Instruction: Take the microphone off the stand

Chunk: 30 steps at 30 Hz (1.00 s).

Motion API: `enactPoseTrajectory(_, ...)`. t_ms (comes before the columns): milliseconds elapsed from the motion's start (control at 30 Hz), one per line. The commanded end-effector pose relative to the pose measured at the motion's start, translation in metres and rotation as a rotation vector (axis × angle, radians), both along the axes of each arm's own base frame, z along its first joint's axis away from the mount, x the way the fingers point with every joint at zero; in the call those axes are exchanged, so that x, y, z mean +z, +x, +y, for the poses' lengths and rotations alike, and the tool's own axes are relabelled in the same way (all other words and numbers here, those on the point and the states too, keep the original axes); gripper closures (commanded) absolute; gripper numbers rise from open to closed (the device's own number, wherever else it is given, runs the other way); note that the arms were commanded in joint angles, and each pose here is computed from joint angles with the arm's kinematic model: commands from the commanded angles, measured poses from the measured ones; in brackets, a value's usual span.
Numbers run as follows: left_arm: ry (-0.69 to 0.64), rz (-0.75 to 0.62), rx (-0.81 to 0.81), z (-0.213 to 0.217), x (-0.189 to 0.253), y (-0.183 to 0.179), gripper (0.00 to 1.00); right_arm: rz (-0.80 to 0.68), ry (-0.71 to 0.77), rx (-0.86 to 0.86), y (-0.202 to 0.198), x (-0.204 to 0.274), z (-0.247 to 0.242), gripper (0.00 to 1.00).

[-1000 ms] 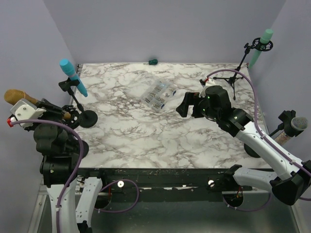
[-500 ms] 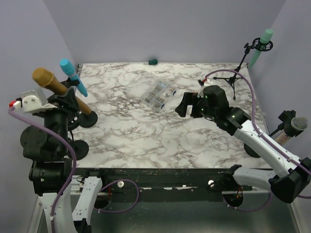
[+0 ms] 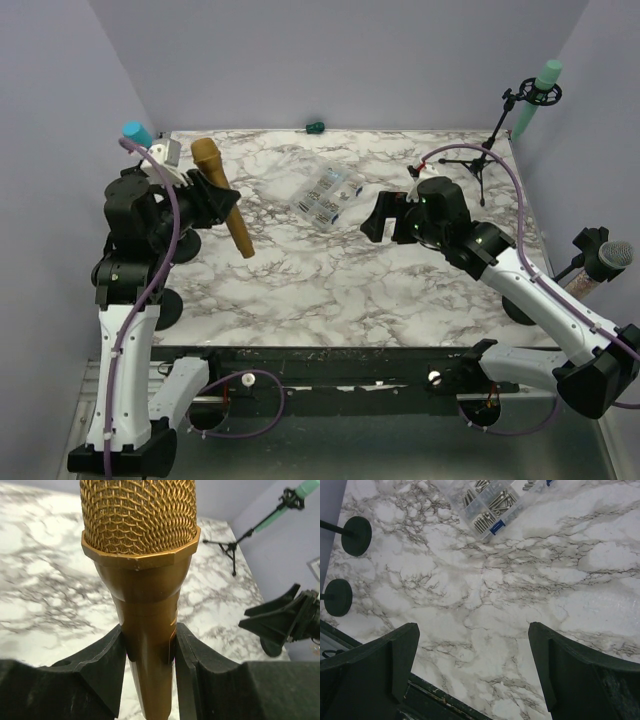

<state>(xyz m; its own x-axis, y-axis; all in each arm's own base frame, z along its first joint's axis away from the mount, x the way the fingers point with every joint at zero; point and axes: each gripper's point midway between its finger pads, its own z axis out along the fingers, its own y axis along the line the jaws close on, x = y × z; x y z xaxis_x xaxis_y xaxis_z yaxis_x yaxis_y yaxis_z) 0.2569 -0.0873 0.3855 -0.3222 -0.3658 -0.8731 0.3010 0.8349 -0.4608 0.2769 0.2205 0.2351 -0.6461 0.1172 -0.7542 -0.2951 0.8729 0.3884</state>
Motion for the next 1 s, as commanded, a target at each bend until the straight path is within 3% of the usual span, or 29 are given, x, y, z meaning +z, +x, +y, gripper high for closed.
enactPoseTrajectory(0,-0.043,0.116,-0.147,-0.038,-0.028,-0.005,1.00,-0.008,0.010,-0.003,-0.001,0.000,0.000,0.00)
enactPoseTrajectory(467,-0.089,0.526,-0.326,-0.165,-0.152,0.012,1.00,-0.143,0.022,-0.131,-0.005,0.035,-0.035,0.00)
enactPoseTrajectory(800,-0.020,0.814,-0.305,-0.263,-0.237,0.017,1.00,-0.312,0.053,-0.243,-0.025,0.079,-0.080,0.00)
enactPoseTrajectory(967,0.031,0.880,-0.251,-0.292,-0.271,0.013,1.00,-0.367,0.063,-0.281,-0.037,0.092,-0.098,0.00)
